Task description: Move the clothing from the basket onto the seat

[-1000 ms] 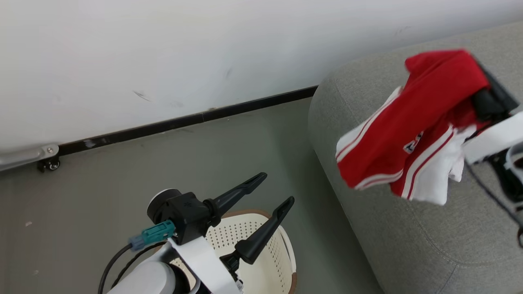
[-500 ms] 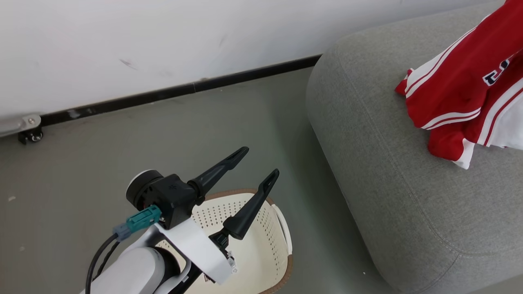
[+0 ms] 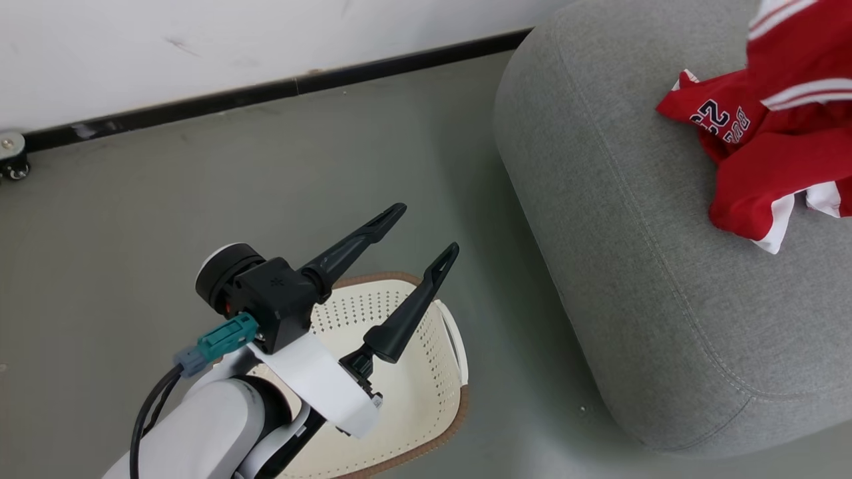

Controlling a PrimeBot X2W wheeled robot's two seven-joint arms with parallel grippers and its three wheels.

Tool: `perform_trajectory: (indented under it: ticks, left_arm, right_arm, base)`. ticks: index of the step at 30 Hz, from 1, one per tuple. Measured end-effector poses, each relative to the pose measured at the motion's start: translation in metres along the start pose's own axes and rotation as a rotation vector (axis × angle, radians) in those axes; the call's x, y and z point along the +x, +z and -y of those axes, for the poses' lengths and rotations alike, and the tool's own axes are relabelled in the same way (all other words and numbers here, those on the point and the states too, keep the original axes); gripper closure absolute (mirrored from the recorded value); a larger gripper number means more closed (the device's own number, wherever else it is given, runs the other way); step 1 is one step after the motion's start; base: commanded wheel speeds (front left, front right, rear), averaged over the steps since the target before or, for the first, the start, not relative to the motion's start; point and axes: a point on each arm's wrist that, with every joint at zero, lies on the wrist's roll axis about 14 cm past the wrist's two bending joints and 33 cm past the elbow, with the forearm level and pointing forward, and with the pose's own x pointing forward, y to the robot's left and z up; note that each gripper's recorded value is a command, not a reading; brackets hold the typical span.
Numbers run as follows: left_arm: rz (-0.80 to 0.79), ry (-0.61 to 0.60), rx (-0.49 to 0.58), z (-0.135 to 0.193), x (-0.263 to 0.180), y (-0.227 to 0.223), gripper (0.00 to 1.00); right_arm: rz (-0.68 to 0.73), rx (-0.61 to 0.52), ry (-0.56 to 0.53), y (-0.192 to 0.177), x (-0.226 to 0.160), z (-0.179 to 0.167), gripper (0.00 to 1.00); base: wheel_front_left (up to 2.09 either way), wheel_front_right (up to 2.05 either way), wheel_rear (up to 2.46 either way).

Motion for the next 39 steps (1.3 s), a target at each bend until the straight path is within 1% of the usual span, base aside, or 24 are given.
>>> perform_trajectory:
  ticks: [2,4,7,10,15,20,24,30,38,39]
  left_arm:
    - [-0.007,0.004,-0.008,-0.004,0.001,-0.004,0.00]
    - [-0.018,0.007,-0.012,-0.007,0.001,-0.010,0.00]
    - [-0.022,0.008,-0.011,-0.013,0.003,-0.013,0.00]
    - [-0.024,0.011,-0.011,-0.018,0.005,-0.016,0.00]
    - [-0.028,0.015,-0.024,-0.025,0.007,-0.023,0.00]
    - [-0.034,0.019,-0.031,-0.032,0.010,-0.030,0.00]
    - [-0.033,0.023,-0.032,-0.037,0.012,-0.033,0.00]
    - [-0.040,0.028,-0.022,-0.044,0.013,-0.039,0.00]
    - [-0.043,0.026,-0.011,-0.044,0.014,-0.042,0.00]
    - [-0.044,0.026,-0.010,-0.043,0.014,-0.042,0.00]
  right_arm:
    - [-0.056,0.007,-0.004,-0.023,0.000,-0.003,1.00]
    - [-0.134,0.016,-0.008,-0.055,-0.005,-0.006,1.00]
    - [-0.270,0.032,-0.022,-0.110,-0.022,-0.009,1.00]
    - [-0.375,0.045,-0.036,-0.154,-0.041,-0.012,1.00]
    - [-0.502,0.058,-0.067,-0.204,-0.069,-0.013,1.00]
    - [-0.585,0.070,-0.093,-0.242,-0.094,-0.017,1.00]
    - [-0.624,0.072,-0.111,-0.259,-0.108,-0.016,1.00]
    - [-0.652,0.088,-0.114,-0.276,-0.120,-0.027,1.00]
    - [-0.656,0.068,-0.129,-0.279,-0.133,-0.019,1.00]
    - [-0.651,0.068,-0.132,-0.278,-0.133,-0.018,0.95]
  base:
    - [0.00,0.00,0.00]
    - [0.00,0.00,0.00]
    - [0.00,0.00,0.00]
    - [0.00,0.00,0.00]
    - [0.00,0.00,0.00]
    - [0.00,0.00,0.00]
    - [0.00,0.00,0.00]
    - [0.00,0.00,0.00]
    - [0.00,0.00,0.00]
    - [0.00,0.00,0.00]
